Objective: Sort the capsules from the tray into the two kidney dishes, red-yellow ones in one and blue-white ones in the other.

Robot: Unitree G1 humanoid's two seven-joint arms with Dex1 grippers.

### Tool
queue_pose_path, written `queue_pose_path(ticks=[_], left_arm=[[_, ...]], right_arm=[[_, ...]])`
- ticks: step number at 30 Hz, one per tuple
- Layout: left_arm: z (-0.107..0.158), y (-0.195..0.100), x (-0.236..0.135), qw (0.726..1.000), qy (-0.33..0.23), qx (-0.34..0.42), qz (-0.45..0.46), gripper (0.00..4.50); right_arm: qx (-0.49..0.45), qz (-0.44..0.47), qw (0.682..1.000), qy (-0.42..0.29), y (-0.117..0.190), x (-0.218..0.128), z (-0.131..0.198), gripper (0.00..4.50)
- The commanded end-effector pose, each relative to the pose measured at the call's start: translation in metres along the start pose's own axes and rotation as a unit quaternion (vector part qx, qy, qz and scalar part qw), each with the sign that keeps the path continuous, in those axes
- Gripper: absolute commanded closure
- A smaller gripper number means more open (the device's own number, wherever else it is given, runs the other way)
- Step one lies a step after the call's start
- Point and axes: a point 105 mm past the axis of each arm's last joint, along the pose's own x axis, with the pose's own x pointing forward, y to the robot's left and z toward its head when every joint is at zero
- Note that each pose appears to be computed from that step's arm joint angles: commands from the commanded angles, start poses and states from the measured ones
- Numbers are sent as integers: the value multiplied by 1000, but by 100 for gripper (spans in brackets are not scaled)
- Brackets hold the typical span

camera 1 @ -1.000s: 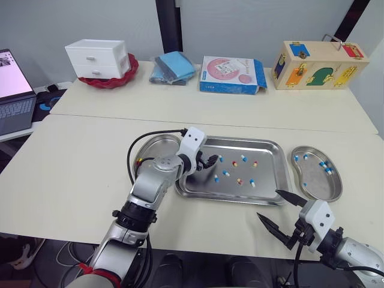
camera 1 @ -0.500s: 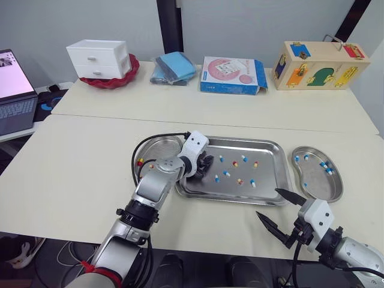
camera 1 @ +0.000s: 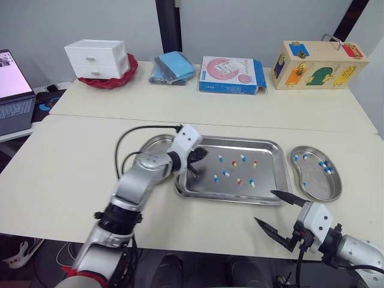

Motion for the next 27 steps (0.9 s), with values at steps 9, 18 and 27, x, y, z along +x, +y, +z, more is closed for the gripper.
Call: queue_pose_path(ticks=[9, 18, 27], left_arm=[[2, 50, -98, 990, 17, -16, 140, 447], [-11, 56, -104, 986, 18, -28, 165, 447], [-13, 66, -101, 988, 13, -11, 151, 308]], right_arm=[[-17, 95, 991, -97, 13, 36, 23, 0], [-27, 107, 988, -111, 8, 52, 26, 0], [-26, 106, 986, -123, 7, 58, 31, 0]])
